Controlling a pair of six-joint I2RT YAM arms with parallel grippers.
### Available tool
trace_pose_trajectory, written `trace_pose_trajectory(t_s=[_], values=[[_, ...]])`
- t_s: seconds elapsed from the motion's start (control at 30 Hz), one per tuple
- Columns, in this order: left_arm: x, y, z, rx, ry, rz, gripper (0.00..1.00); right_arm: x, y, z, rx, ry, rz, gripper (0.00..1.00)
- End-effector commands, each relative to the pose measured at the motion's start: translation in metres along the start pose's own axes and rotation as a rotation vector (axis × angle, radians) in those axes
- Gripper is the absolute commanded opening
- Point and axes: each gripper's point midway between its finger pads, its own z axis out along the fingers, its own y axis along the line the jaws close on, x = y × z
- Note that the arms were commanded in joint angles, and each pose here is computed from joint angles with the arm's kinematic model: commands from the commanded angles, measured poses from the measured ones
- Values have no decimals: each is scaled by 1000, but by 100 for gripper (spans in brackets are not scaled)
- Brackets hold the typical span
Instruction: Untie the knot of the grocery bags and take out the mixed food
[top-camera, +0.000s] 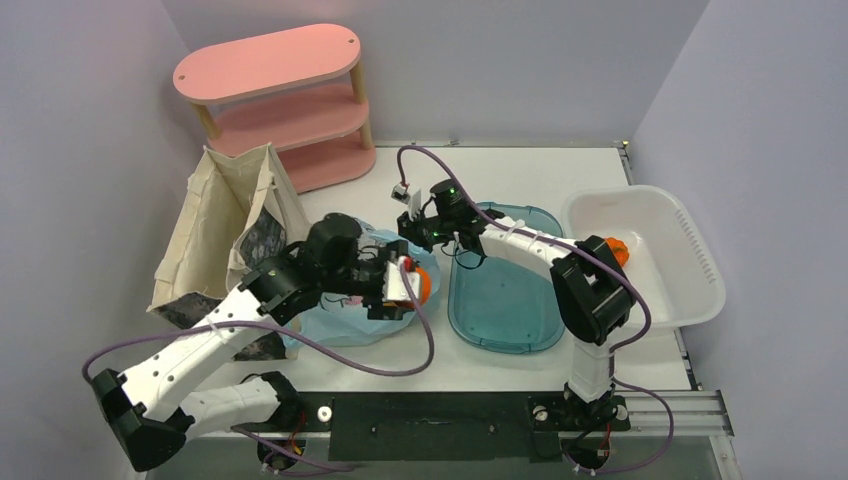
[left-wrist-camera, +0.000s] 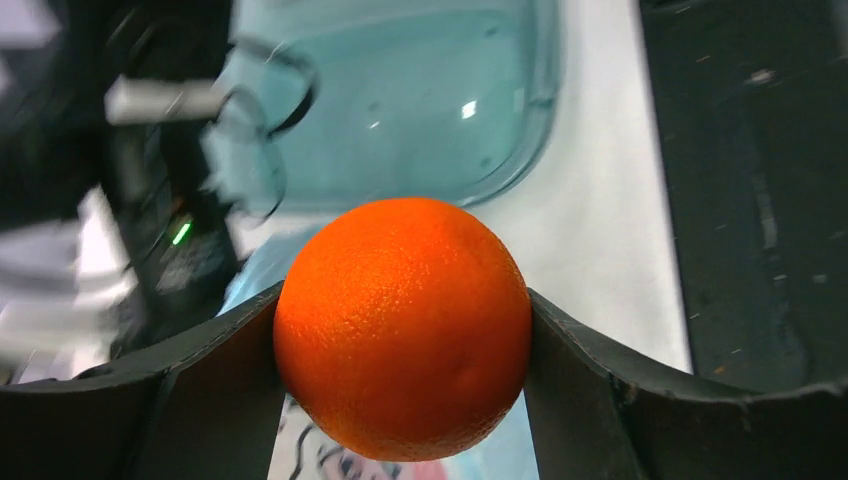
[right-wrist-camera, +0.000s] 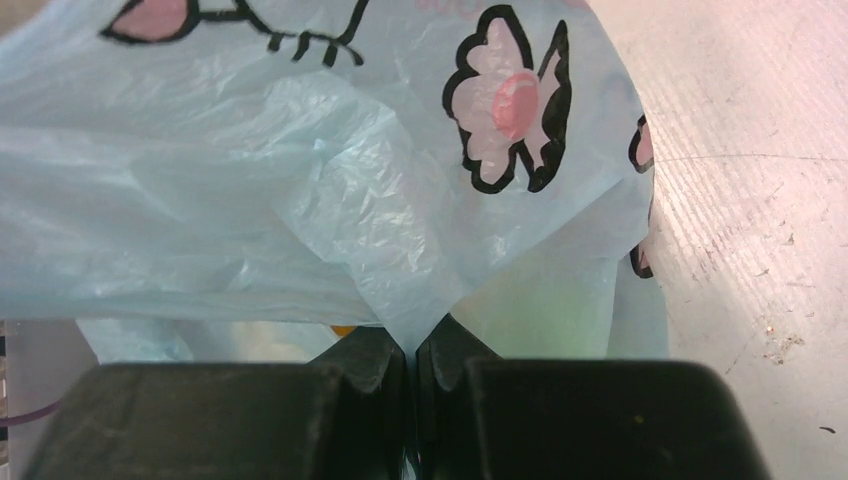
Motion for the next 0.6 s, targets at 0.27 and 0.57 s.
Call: trace_pose_trajectory(t_s=[0.27,0.57], values=[[-52,-23,127,173,-111,59,43,-18,-3,8,-51,-21,-59,0],[-43,-17,154,131,-109,126,76,-6,-34,-4,-10,18,-37,0]])
